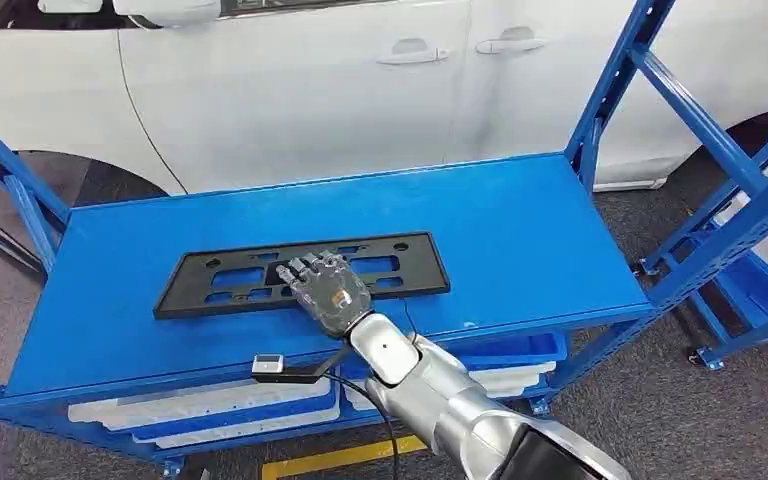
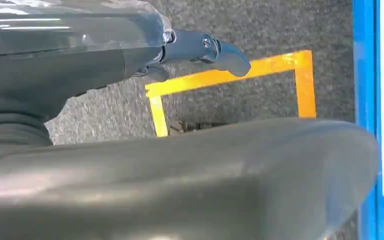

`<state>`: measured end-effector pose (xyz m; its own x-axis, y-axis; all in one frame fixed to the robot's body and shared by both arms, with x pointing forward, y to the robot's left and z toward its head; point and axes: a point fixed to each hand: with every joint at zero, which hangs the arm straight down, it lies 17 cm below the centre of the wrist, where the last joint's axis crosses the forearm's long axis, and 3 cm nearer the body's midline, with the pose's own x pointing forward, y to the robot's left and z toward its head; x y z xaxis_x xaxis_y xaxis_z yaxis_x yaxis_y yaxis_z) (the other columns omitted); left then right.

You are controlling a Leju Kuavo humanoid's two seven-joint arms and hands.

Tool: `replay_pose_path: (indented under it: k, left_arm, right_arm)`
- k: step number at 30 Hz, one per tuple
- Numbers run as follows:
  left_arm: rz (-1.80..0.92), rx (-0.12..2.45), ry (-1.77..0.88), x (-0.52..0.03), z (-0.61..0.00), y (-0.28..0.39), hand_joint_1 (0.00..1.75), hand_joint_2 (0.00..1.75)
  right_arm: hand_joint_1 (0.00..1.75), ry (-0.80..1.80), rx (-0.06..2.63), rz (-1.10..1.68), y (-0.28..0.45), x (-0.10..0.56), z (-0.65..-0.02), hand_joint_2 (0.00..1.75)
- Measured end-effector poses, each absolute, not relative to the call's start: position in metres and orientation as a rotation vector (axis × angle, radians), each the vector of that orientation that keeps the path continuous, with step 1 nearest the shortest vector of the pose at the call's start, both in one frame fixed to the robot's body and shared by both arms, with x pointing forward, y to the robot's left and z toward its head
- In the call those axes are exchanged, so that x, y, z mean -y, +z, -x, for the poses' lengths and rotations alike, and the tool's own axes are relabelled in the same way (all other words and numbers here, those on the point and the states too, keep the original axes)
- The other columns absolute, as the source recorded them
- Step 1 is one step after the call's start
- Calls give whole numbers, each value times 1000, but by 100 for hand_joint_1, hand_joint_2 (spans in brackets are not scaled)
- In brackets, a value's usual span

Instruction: Take the parts from the cabinet and place them on the table.

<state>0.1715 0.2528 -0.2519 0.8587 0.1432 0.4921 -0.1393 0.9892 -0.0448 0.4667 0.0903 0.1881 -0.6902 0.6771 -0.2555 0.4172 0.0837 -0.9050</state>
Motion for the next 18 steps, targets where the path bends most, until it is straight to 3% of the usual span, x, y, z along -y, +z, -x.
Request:
replay_pose_path:
  k: [5,18]
  left_arm:
    - [7,521,148,-253,-172,-252,0,0]
    - [7,532,147,-253,-173,-251,0,0]
  right_arm:
    - [0,1465,2265,1106,241,-87,-466,175]
    - [0,1258,2406,1083,295,-61,-467,175]
